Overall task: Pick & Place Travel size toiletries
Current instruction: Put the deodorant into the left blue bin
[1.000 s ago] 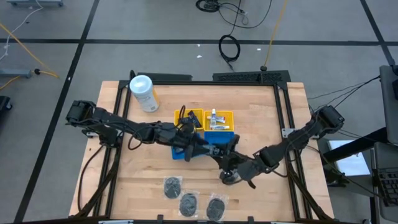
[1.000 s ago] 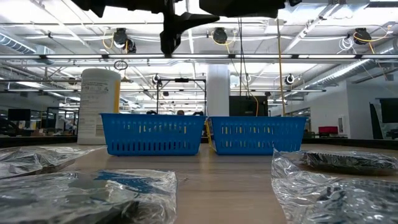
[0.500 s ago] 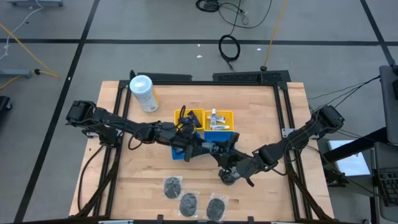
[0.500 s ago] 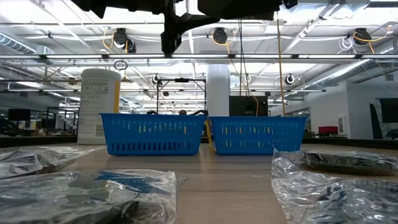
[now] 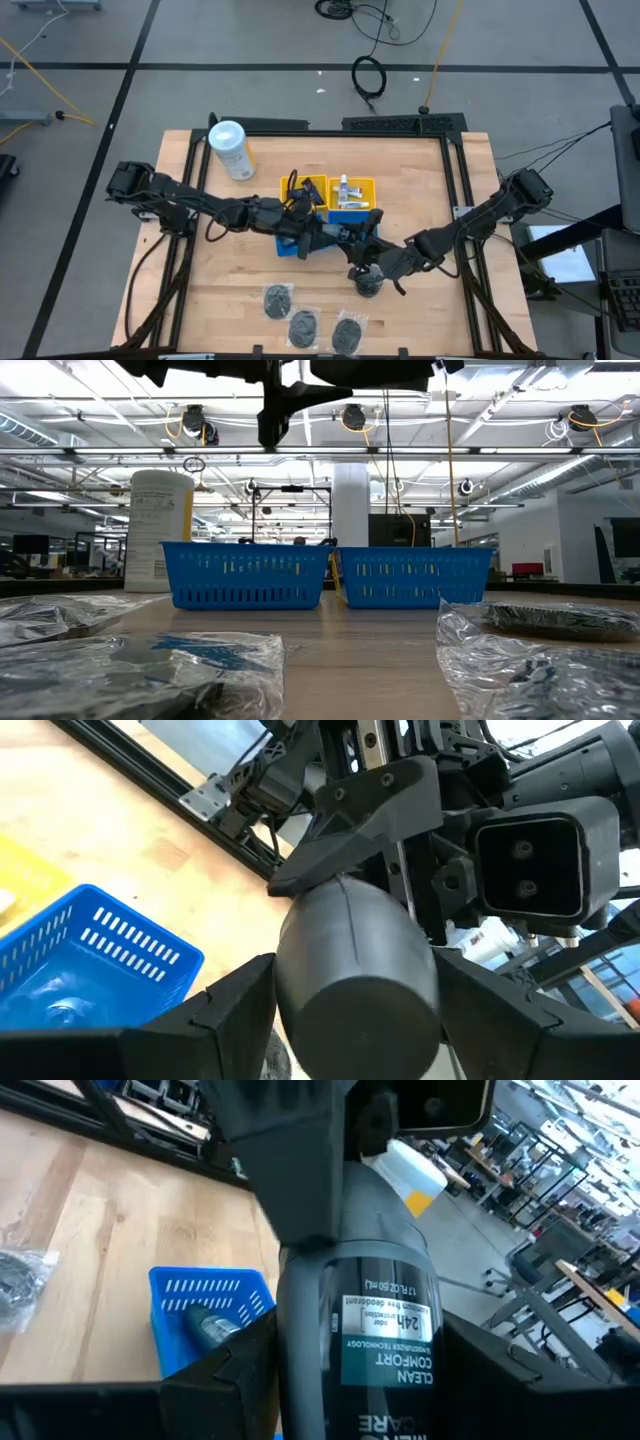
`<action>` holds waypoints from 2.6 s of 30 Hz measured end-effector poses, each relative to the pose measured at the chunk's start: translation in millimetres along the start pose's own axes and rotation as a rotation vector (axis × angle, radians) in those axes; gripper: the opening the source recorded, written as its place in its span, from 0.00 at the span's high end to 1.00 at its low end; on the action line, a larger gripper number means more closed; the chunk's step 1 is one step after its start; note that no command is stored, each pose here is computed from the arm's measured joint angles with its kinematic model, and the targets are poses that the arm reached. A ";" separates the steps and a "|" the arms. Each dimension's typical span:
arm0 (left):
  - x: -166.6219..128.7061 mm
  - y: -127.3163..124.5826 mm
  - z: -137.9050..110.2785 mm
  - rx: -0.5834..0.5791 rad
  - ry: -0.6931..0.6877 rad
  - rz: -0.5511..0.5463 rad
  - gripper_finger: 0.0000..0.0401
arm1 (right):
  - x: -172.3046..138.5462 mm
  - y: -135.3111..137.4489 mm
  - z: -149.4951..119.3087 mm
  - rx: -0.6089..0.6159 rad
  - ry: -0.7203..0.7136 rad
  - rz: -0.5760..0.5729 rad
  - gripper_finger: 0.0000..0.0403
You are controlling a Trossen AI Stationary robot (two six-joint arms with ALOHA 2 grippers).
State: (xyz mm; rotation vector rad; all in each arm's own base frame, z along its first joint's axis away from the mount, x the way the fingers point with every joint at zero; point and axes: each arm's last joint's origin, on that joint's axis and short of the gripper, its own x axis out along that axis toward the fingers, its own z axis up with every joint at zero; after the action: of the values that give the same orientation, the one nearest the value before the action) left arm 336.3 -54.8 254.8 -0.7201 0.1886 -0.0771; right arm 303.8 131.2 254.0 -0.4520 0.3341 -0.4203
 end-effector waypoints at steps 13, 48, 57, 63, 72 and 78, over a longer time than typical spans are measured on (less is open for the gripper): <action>0.1 3.0 1.6 -0.007 -0.017 0.030 0.54 | 7.5 -4.7 -2.5 0.016 0.010 0.020 0.51; -16.6 10.4 8.6 0.081 0.099 0.124 0.54 | 5.3 4.4 -34.7 0.011 0.070 0.088 0.44; -53.4 6.9 6.4 0.093 0.208 0.372 0.54 | 4.9 5.2 -39.3 0.020 0.086 0.091 0.44; -62.8 1.0 -6.7 0.089 0.263 0.453 0.54 | 5.0 5.1 -38.3 0.028 0.079 0.090 0.45; -62.7 -6.6 -31.8 0.159 0.272 0.561 0.54 | 5.2 5.1 -37.5 0.036 0.072 0.089 0.45; -48.1 2.6 -50.5 0.170 0.302 0.621 0.54 | 5.3 5.0 -36.9 0.051 0.068 0.088 0.45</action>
State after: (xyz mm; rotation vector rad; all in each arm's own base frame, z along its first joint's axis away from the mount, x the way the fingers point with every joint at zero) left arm 279.2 -79.1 222.9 -0.4522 0.6778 0.3892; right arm 295.3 120.0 219.1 -0.3719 0.4073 -0.3578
